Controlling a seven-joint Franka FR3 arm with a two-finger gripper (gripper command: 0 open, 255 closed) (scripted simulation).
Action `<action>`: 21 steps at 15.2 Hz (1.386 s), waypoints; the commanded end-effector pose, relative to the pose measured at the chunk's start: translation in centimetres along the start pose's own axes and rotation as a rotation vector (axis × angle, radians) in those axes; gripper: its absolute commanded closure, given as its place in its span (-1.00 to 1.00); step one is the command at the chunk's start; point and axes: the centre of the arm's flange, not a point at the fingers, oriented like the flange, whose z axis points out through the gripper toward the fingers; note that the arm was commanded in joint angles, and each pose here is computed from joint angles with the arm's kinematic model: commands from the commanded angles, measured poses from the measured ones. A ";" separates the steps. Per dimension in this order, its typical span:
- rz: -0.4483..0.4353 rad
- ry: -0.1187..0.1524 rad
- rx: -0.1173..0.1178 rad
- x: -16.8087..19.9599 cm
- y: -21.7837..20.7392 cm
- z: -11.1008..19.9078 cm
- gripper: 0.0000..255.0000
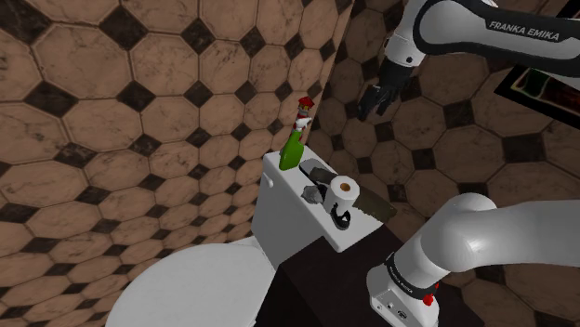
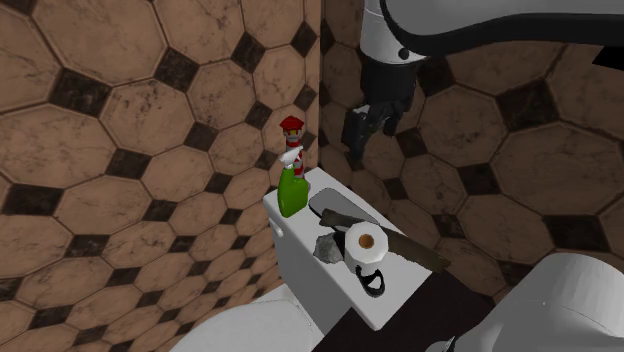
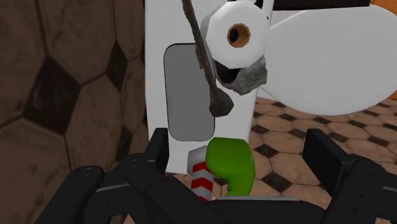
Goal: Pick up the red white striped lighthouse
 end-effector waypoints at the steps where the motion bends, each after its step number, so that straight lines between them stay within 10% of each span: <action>1: -0.004 0.033 -0.026 1.8 0.0 1.3 -1.00; 21: -0.031 0.327 -0.277 21.9 0.0 11.2 -1.00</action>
